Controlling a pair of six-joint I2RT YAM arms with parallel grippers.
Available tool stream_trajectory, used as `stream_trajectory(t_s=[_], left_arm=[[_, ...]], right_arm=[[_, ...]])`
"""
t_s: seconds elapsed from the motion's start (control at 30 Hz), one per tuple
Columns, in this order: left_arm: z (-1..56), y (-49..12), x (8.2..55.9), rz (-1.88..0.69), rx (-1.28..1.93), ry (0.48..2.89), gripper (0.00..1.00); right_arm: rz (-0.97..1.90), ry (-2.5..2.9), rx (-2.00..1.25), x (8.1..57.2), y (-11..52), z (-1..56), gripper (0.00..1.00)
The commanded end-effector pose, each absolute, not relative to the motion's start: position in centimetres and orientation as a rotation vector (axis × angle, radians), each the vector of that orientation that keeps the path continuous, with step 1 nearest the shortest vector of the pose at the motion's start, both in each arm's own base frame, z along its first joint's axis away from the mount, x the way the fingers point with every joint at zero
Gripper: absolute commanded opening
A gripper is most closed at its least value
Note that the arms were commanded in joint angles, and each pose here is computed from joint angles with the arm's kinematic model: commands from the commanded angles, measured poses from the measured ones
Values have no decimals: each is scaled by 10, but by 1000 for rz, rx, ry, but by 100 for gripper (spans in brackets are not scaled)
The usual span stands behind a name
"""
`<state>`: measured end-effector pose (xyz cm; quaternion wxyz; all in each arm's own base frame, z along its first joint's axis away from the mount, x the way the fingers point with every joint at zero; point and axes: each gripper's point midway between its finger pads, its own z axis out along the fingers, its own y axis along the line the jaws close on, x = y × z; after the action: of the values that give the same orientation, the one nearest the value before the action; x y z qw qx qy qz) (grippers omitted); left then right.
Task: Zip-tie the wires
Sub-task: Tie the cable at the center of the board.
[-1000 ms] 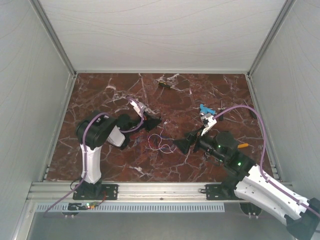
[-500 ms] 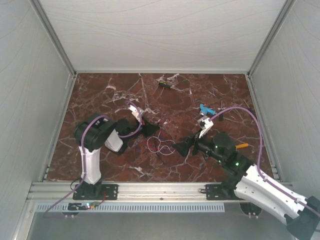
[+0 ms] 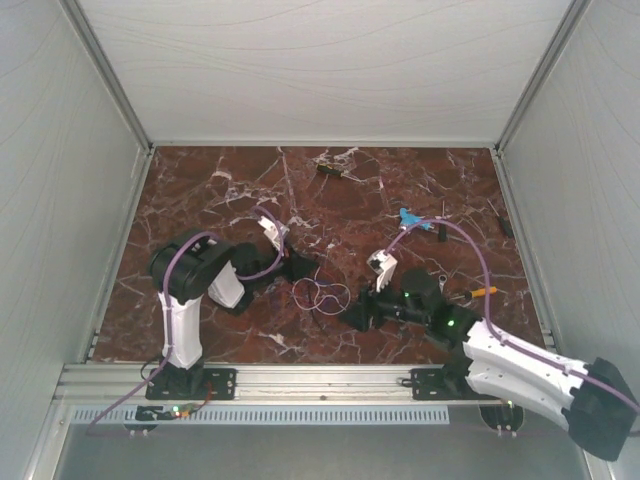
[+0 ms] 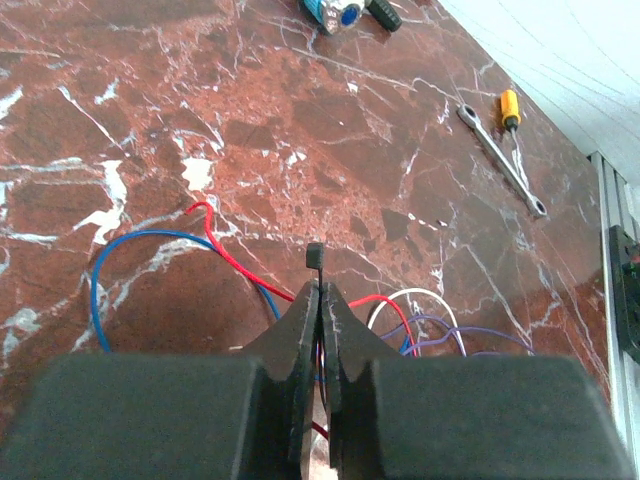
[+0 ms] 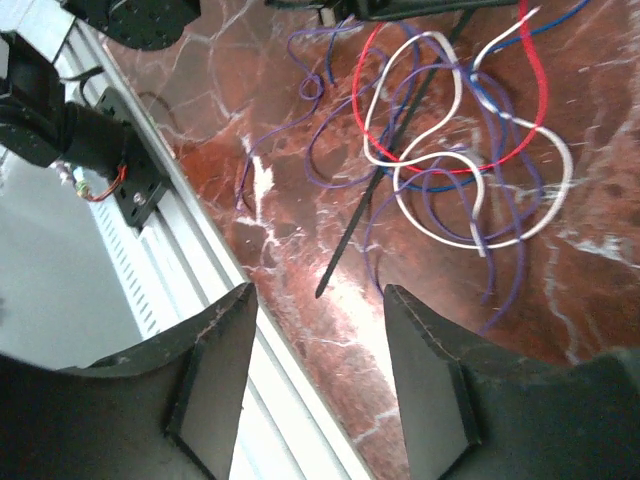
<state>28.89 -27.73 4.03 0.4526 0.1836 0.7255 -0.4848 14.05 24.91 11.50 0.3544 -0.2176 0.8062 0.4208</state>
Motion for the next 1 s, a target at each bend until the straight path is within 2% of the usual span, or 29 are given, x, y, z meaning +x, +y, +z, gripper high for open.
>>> stream_trajectory(t_s=[0.0,0.17,0.23,0.4,0.63,0.97], left_arm=[[97,-285,288,-1215,537,1487,0],[95,-285,286,-1218,545,1492,0],[94,-285,284,-1218,547,1495,0],[94,-284,281,-1229,547,1502,0],[94,-283,279,-1237,541,1509,0],[91,-281,274,-1243,539,1524,0]], right_arm=[[1142,2028,-639,137,272,115,48],[1099,2051,-671,146,282,96,29],[1064,2051,-693,150,283,85,27],[926,1940,-780,149,286,64,24],[723,1730,-912,139,291,53,27],[644,1609,-1041,127,301,44,32]])
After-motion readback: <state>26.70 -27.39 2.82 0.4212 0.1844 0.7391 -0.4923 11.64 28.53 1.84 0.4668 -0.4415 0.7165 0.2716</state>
